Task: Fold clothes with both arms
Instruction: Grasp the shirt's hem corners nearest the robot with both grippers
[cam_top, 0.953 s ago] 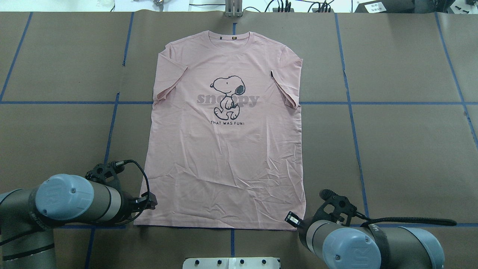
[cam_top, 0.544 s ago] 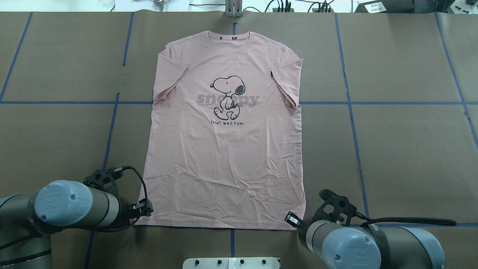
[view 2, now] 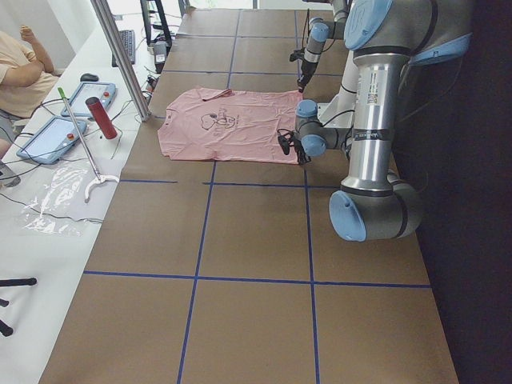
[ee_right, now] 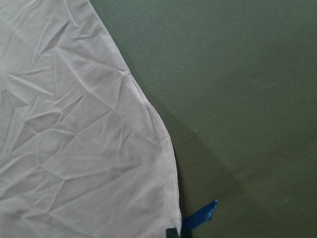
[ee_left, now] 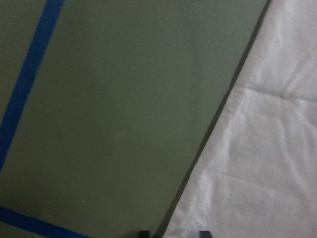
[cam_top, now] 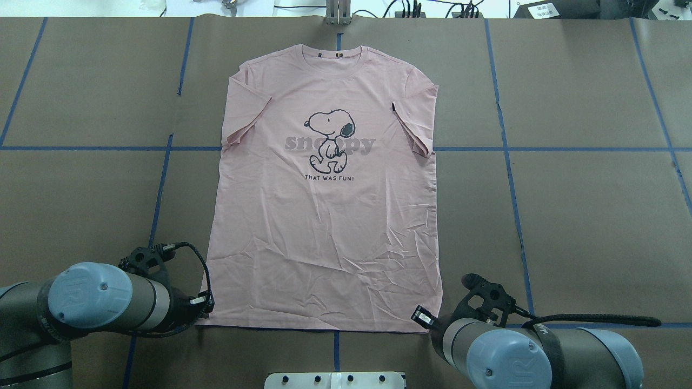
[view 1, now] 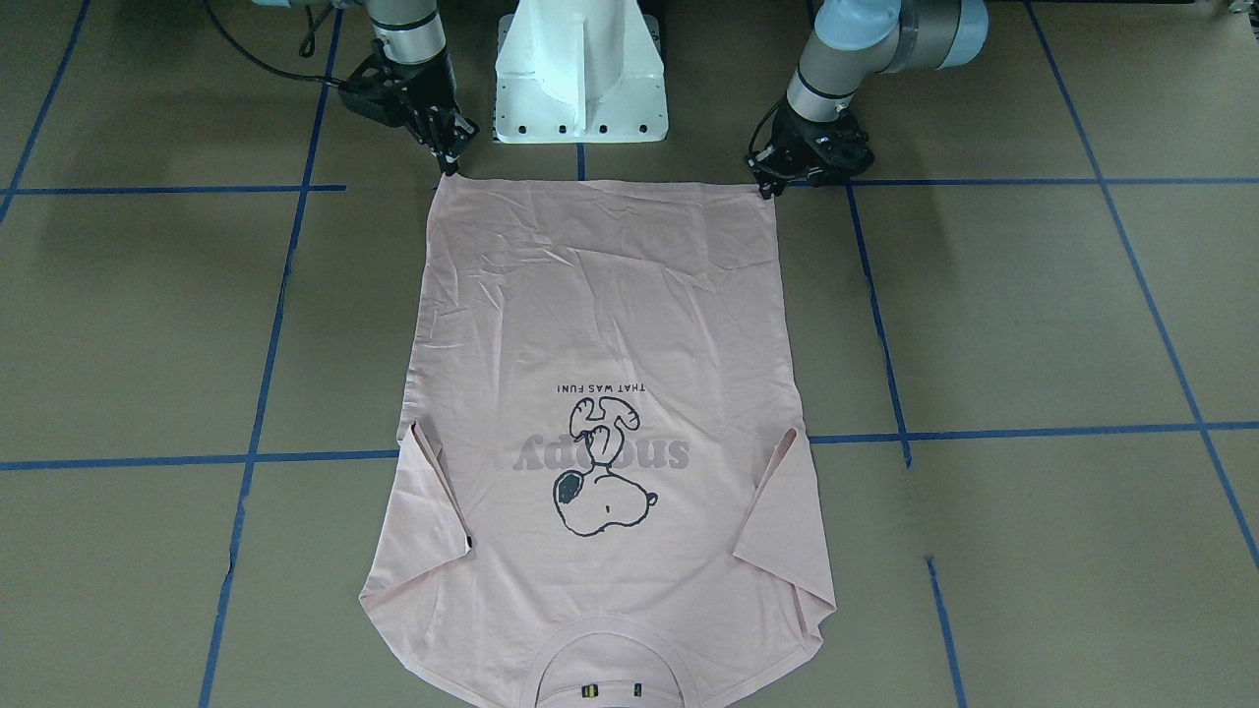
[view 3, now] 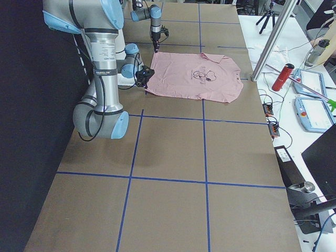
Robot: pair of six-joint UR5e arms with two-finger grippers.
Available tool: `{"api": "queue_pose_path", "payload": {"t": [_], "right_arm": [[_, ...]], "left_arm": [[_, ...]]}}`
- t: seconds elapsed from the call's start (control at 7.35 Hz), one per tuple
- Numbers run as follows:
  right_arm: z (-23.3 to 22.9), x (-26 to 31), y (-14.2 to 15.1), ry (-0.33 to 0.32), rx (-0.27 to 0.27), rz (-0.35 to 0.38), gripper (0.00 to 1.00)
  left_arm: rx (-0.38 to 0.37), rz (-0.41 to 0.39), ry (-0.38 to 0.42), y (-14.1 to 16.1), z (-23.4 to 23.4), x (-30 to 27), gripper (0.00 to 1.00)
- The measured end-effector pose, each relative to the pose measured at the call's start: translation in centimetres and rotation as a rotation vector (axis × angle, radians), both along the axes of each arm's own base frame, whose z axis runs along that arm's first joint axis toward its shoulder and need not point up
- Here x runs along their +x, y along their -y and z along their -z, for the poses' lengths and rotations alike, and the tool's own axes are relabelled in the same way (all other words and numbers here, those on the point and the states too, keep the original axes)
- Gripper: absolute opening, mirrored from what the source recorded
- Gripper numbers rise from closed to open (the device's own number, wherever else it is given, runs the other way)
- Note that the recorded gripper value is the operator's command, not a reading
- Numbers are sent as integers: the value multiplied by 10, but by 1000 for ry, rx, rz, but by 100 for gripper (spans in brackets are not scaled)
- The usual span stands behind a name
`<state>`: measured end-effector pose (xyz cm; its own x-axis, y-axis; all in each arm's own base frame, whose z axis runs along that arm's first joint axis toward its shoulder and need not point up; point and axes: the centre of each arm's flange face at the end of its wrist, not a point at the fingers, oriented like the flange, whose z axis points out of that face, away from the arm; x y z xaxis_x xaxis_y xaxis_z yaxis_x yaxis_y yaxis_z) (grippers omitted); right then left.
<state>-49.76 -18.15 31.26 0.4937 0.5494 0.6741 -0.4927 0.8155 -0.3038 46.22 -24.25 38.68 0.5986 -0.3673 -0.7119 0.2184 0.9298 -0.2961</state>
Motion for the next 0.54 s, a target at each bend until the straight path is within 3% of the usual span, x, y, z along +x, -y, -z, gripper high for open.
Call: {"api": "queue_pose_path", "payload": {"t": [0.27, 0.54], "right_arm": [[1, 3, 1, 3, 0, -3, 0], [3, 26, -5, 15, 0, 5, 0]], "left_arm": [[-22, 14, -16, -3, 9, -3, 0], [-95, 25, -78, -18, 48, -19, 0]]}}
